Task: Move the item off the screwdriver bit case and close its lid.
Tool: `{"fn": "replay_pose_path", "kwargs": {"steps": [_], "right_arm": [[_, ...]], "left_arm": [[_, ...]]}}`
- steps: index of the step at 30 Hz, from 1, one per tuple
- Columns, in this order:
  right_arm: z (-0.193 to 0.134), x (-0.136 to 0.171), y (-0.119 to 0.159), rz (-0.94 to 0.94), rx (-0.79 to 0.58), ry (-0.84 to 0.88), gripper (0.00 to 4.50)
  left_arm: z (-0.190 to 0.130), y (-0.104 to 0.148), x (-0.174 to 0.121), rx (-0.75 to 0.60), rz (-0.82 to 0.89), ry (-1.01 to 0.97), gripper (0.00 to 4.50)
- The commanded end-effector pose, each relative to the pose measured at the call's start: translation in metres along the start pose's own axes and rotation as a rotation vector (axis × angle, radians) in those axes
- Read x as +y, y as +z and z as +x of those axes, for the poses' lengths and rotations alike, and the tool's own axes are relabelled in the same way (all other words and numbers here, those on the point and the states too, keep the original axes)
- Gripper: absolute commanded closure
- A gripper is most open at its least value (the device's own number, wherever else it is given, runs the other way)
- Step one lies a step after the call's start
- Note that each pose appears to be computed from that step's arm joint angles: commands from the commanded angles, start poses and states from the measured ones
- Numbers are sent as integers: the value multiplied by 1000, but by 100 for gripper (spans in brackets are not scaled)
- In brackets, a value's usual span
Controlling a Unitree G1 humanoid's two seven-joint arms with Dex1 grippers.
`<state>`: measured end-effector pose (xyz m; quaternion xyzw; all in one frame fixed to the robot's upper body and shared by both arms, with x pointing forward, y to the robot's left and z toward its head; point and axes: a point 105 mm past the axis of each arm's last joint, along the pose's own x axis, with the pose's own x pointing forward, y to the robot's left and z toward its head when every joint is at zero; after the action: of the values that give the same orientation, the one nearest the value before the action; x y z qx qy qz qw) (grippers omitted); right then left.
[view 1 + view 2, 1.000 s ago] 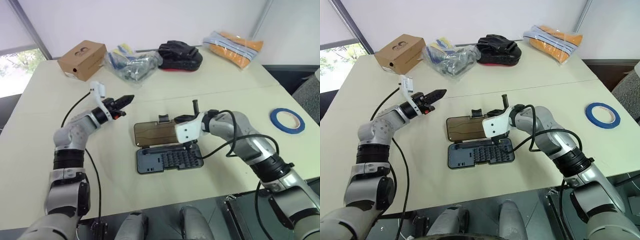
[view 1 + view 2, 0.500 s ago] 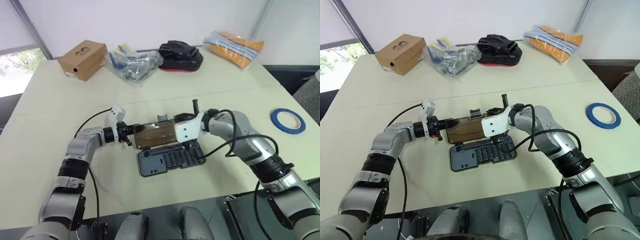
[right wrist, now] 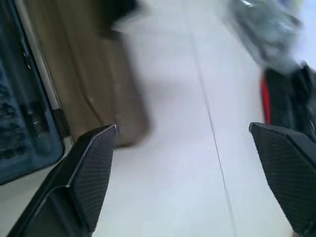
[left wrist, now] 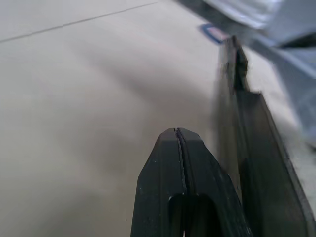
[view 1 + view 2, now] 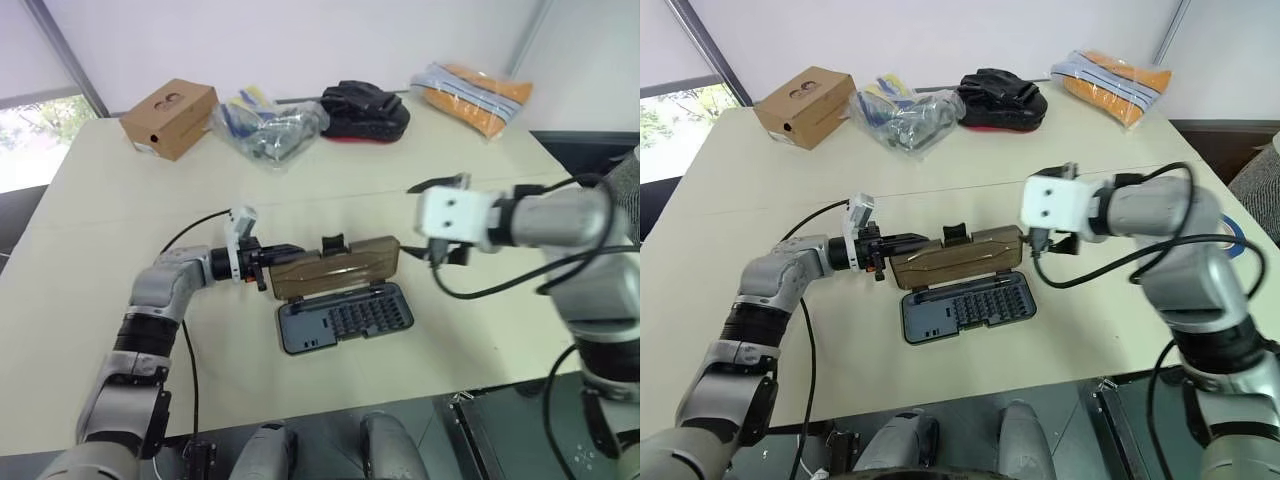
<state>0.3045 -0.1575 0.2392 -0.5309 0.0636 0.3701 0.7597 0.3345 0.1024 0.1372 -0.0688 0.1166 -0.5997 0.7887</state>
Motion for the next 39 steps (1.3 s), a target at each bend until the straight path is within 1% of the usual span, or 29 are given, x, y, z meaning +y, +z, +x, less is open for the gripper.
{"fn": "replay_pose_path", "kwargs": {"steps": [1,6,8,11,13,15,19,21,22,25,27,31,33,34,35,37,39], "right_arm": [[-22,-3,-7,51,31,-33,4],[-39,6,-27,142,95,-38,4],[-37,15,-30,200,86,-28,4],[-30,24,-25,272,38,-20,4],[-24,31,-16,345,-21,-7,4],[-21,36,-8,393,-71,17,4],[-19,44,8,475,-169,87,4],[-19,47,11,498,-185,112,4],[-18,50,12,508,-191,128,4],[-11,71,15,555,-213,225,4],[-7,80,18,595,-236,271,4],[4,103,21,700,-300,399,4],[7,109,22,735,-318,439,4],[8,111,23,737,-330,453,4],[9,112,25,737,-340,465,4],[12,115,26,738,-349,482,4],[16,118,28,748,-356,497,59]], "left_arm": [[-1,4,-26,56,25,-147,450],[-10,-5,-49,200,21,-296,450],[-15,-22,-52,296,27,-338,450],[-17,-41,-48,379,48,-347,450],[-12,-48,-44,392,58,-339,450],[-6,-49,-41,378,68,-329,450],[18,-26,-46,263,71,-347,450],[23,-22,-49,252,70,-358,450],[25,-26,-49,265,75,-358,450],[21,-67,-44,407,70,-350,450],[16,-83,-38,462,76,-330,450],[7,-95,-22,545,115,-278,450],[7,-93,-18,545,135,-277,450],[10,-86,-16,517,132,-270,450],[14,-78,-15,485,125,-264,450],[26,-53,-12,392,126,-248,450],[36,-25,-10,306,110,-235,450]]}}
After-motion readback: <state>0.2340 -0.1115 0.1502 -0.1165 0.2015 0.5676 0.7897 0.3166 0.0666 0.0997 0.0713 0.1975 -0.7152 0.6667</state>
